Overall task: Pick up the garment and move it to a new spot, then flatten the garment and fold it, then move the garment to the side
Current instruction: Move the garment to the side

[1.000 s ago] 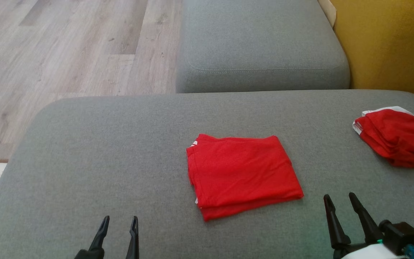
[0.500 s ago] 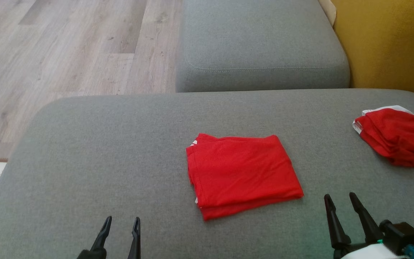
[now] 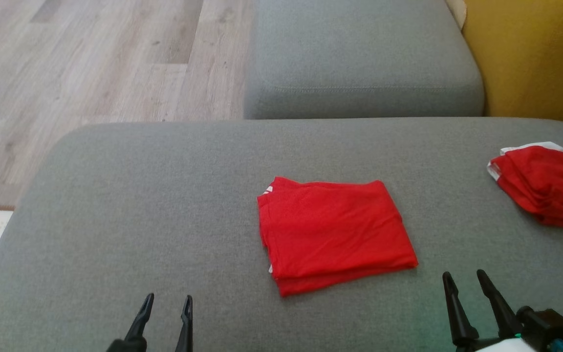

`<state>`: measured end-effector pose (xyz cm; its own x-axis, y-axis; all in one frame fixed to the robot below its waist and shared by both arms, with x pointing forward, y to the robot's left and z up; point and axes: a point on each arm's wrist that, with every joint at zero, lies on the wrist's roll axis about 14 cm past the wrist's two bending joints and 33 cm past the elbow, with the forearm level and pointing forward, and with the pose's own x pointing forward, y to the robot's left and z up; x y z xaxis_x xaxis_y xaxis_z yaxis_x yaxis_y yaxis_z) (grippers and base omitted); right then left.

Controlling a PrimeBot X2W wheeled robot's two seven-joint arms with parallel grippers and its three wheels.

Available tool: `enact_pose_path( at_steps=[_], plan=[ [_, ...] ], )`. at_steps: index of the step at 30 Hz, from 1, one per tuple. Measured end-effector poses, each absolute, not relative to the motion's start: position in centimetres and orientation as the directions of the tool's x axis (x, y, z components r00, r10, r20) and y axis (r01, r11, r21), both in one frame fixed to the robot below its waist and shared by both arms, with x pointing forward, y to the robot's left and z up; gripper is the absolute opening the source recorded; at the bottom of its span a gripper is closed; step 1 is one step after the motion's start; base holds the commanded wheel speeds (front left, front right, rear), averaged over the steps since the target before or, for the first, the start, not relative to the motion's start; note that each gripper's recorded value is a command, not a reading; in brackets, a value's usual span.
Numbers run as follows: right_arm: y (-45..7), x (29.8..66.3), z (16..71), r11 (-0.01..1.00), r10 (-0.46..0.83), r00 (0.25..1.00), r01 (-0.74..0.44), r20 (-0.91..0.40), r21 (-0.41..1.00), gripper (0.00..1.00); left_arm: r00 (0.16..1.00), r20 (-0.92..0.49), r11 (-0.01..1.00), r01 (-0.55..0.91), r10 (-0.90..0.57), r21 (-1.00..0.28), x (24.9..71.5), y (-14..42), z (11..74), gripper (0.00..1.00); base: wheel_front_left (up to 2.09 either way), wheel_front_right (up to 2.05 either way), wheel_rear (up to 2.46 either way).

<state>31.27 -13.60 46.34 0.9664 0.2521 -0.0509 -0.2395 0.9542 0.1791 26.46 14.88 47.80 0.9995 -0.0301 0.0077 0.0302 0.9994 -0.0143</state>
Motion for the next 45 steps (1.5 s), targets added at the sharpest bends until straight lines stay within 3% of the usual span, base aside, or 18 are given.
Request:
enact_pose_path(
  at_steps=[8, 16, 30, 38, 39, 40, 41, 45],
  plan=[
    [-13.0, 31.8, 44.2, 0.951, 0.272, 0.954, -0.246, -0.127, 0.189, 1.0, 0.999, -0.024, 0.999, 0.035, -0.035, -0.007, 27.0, 14.9, 47.1, 1.0, 0.0, 0.0, 0.0],
    [-12.5, 35.6, 42.3, 0.943, 0.3, 0.925, -0.251, -0.234, 0.217, 1.0, 0.997, -0.049, 0.998, 0.065, -0.065, -0.008, 28.0, 14.0, 46.7, 1.0, 0.0, 0.0, 0.0],
    [-13.1, 43.1, 40.3, 0.936, 0.351, 0.79, -0.277, -0.502, 0.219, 1.0, 0.992, -0.059, 0.994, 0.107, -0.108, -0.013, 31.2, 12.7, 46.7, 1.0, 0.0, 0.0, 0.0],
    [-11.3, 43.4, 36.9, 0.919, 0.394, 0.668, -0.308, -0.631, 0.247, 1.0, 0.993, -0.08, 0.996, 0.083, -0.084, -0.016, 32.2, 13.3, 46.1, 1.0, 0.0, 0.0, 0.0],
    [-10.8, 43.3, 36.7, 0.914, 0.405, 0.656, -0.319, -0.637, 0.253, 0.69, 0.993, -0.082, 0.997, 0.08, -0.081, -0.017, 32.2, 13.4, 46.1, 1.0, 0.0, 0.0, 0.0],
    [-10.4, 43.3, 36.6, 0.909, 0.415, 0.65, -0.327, -0.636, 0.259, 0.24, 0.993, -0.084, 0.997, 0.078, -0.079, -0.017, 32.3, 13.5, 46.0, 1.0, 0.0, 0.0, 0.0],
    [-10.2, 43.3, 36.7, 0.905, 0.423, 0.647, -0.334, -0.635, 0.263, 0.0, 0.993, -0.086, 0.997, 0.079, -0.08, -0.018, 32.3, 13.4, 46.0, 1.0, 0.0, 0.0, 0.0],
    [-10.5, 43.7, 37.2, 0.904, 0.424, 0.666, -0.349, -0.614, 0.246, 0.0, 0.991, -0.09, 0.995, 0.095, -0.096, -0.02, 32.6, 13.0, 45.8, 1.0, 0.0, 0.0, 0.0]
  ],
)
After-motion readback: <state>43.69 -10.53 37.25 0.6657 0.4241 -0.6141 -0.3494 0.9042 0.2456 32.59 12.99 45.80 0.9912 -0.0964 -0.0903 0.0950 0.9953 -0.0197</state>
